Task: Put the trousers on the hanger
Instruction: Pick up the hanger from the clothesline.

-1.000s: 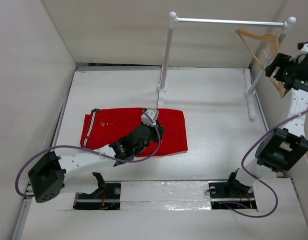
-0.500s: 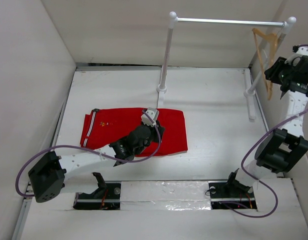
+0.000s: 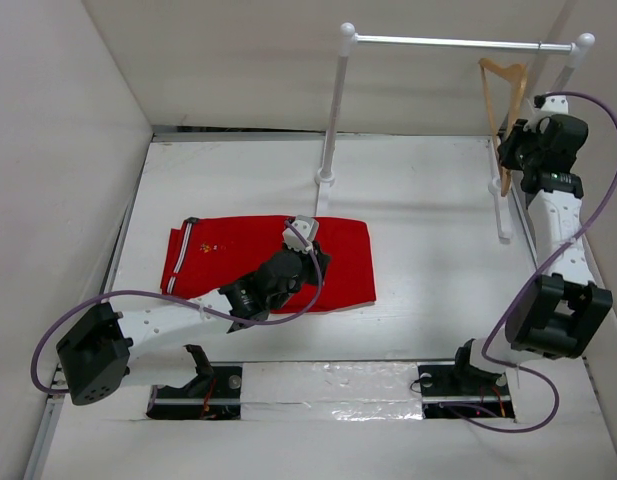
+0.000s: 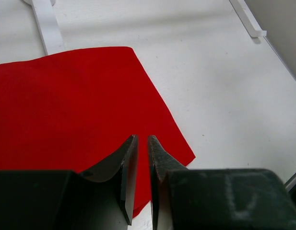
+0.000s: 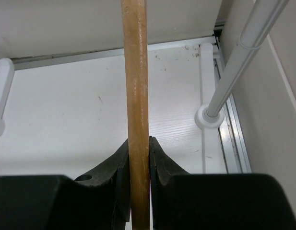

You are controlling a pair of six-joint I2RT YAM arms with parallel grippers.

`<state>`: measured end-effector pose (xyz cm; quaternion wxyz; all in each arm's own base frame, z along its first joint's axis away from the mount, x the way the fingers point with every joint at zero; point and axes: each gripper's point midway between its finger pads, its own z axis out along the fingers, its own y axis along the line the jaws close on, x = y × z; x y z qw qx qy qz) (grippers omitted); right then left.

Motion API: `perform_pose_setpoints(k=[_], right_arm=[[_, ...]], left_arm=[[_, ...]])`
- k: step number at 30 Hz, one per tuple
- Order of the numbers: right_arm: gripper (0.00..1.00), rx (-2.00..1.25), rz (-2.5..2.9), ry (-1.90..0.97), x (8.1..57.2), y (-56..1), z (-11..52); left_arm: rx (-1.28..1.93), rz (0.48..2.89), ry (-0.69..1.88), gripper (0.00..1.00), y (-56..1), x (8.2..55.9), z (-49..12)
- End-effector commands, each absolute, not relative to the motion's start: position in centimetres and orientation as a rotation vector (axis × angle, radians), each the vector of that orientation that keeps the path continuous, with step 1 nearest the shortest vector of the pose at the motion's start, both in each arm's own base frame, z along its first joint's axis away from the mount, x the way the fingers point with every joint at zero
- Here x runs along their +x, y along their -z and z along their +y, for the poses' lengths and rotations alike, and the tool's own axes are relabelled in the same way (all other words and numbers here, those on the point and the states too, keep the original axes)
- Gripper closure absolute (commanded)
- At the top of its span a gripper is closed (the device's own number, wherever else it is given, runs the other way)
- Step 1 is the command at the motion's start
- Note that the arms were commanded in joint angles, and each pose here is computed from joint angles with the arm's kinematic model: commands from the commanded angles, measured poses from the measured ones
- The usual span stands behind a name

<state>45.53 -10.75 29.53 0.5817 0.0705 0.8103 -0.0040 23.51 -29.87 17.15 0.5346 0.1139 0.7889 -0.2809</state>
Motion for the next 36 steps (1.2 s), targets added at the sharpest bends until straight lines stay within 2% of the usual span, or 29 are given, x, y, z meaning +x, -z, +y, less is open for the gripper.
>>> perform_pose_setpoints(k=[1,6,9,13,17,24,25,28,36], right_arm=[[1.00,0.153,1.634,0.089,45.2,-37.8,-11.0],[1.00,0.179,1.524,0.050,44.1,-41.5,-9.0],[1.00,0.196,1.470,0.043,43.2,-42.3,-7.8],[1.00,0.247,1.404,0.040,41.9,-42.8,-6.1],[1.00,0.281,1.315,-0.013,40.1,-43.8,-5.6],[1.00,0.288,1.325,-0.113,39.6,-42.6,-3.5],[1.00,0.304,1.359,-0.120,39.8,-39.9,-3.3],[1.00,0.339,1.382,-0.152,39.2,-36.9,-2.1],[1.00,0.302,1.454,-0.199,36.9,-31.5,2.3]], left_arm=[[0.235,1.812,0.730,0.88,-20.2,24.1,-30.8],[0.238,1.820,0.729,0.85,-20.0,24.2,-31.0],[0.237,1.817,0.738,0.80,-19.9,24.1,-31.0],[0.232,1.803,0.762,0.66,-20.2,24.0,-31.2],[0.242,1.797,0.781,0.57,-20.2,23.8,-31.5],[0.244,1.791,0.789,0.55,-20.4,24.1,-32.1],[0.249,1.789,0.799,0.55,-20.5,24.1,-32.4],[0.264,1.783,0.863,0.55,-21.8,23.7,-33.6],[0.248,1.706,0.955,0.55,-29.0,23.1,-36.0]])
